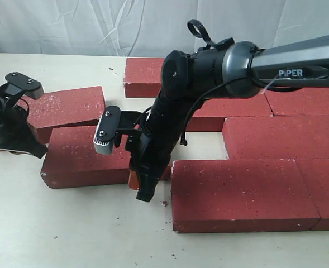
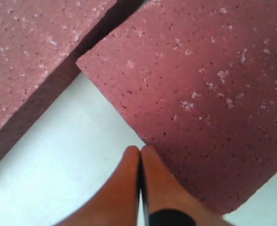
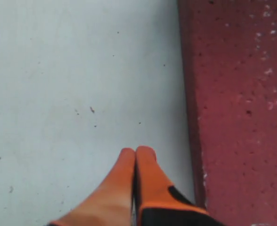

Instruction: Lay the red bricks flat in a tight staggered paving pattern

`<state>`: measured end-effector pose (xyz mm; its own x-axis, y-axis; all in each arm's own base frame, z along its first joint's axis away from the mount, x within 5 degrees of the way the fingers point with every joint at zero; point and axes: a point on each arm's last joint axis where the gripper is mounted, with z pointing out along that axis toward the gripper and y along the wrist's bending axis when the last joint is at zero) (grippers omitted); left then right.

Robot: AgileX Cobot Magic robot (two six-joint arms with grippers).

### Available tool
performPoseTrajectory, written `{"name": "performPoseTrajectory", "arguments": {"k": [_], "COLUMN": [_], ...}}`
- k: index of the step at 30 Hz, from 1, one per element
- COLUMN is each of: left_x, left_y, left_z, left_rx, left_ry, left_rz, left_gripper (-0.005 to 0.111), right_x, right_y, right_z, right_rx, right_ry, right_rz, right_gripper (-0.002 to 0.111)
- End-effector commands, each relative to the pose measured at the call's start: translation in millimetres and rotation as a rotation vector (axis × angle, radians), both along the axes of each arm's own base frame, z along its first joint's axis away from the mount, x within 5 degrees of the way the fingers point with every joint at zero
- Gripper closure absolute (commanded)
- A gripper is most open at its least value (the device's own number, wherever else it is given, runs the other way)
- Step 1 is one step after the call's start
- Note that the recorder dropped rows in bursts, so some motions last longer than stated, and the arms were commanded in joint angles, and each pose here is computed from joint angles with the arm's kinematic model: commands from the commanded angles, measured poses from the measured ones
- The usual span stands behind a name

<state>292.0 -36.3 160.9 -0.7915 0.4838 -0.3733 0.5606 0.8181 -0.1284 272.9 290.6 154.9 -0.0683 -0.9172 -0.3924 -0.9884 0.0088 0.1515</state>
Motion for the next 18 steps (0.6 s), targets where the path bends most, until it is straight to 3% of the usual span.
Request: {"name": "performPoseTrajectory", "arguments": {"k": [1, 18], "left_x": [2.9, 19.1], "left_y": [-2.2, 2.0], "left_z": [0.7, -13.3], "left_rx": [-0.026, -0.009], "left_ry": [-0.014, -0.098], "left_rz": [0.032, 0.135], "left_gripper": [0.107, 0.107], "right_x": [4.5, 13.3], "right_y": [0.4, 2.0], "right_z": [-2.0, -1.7], "right_rx": [0.0, 0.015], "right_ry": [-0.057, -0.134], "right_rz": [0.001, -0.065], "right_gripper": [0.109, 0.109]}}
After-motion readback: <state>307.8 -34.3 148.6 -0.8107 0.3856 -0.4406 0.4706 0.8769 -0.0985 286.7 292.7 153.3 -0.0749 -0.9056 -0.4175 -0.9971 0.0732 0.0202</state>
